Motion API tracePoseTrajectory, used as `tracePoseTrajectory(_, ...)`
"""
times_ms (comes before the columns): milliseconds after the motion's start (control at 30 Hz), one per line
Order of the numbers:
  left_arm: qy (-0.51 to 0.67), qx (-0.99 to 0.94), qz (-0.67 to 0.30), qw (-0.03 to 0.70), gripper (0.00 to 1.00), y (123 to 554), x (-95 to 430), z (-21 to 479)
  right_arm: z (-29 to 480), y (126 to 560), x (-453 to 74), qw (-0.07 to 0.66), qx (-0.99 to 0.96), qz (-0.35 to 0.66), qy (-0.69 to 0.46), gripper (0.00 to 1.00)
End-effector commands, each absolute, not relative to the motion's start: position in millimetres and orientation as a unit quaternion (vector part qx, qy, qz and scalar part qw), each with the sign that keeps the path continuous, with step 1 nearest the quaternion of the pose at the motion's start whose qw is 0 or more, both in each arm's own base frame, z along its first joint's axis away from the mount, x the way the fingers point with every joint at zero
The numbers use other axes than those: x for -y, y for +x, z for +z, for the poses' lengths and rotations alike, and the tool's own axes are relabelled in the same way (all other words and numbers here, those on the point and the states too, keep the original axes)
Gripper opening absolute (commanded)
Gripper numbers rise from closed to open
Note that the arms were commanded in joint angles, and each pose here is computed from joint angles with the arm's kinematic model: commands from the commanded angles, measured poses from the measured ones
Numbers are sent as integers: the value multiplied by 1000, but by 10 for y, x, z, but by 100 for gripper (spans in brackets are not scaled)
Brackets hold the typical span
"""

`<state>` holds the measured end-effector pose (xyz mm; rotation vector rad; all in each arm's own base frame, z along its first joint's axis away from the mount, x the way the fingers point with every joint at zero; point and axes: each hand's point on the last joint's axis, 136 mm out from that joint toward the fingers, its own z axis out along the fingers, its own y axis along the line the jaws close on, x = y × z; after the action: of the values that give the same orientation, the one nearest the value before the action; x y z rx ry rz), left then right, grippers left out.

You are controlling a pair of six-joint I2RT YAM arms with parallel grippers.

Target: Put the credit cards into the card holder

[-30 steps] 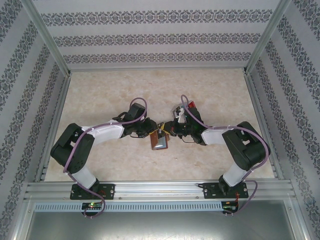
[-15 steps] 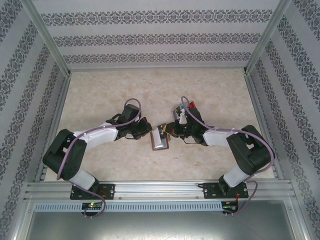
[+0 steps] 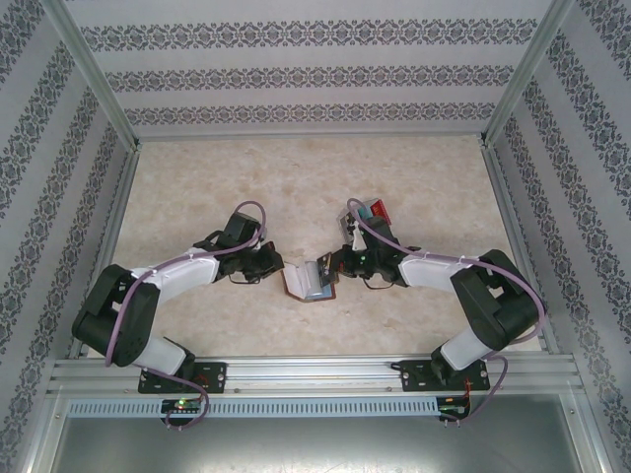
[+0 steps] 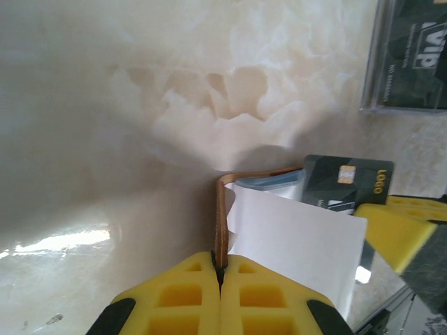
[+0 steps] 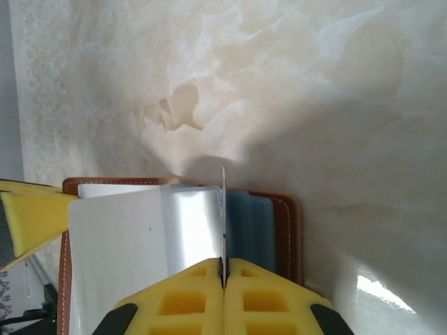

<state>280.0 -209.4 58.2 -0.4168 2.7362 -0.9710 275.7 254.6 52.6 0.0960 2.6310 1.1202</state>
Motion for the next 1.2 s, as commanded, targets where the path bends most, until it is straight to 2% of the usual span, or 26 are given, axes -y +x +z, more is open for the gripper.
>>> tracePoseTrajectory(0, -134, -951, -270, 72, 0, 2599, 1896, 315, 643, 2782, -2473, 169, -918, 359, 10, 0)
tracePoseTrajectory(267, -135, -950, -271, 78, 0, 2625, 1899, 274, 621, 2689, -2422, 158, -927, 340, -7, 0)
tracePoseTrajectory(633, -142, -942, -295, 71, 0, 2678, 1996, 212, 615, 2664, -2621, 141, -920, 366, -19, 0)
tracePoseTrajectory(867, -151, -934, -314, 74, 0, 2728, 2062, 219, 795, 2703, -2669, 152, -914, 374, -29, 0)
tracePoseTrajectory(1167, -155, -935, -311, 77, 0, 2716, 2040, 218, 814, 2759, -2282, 194, -943, 269, -20, 0)
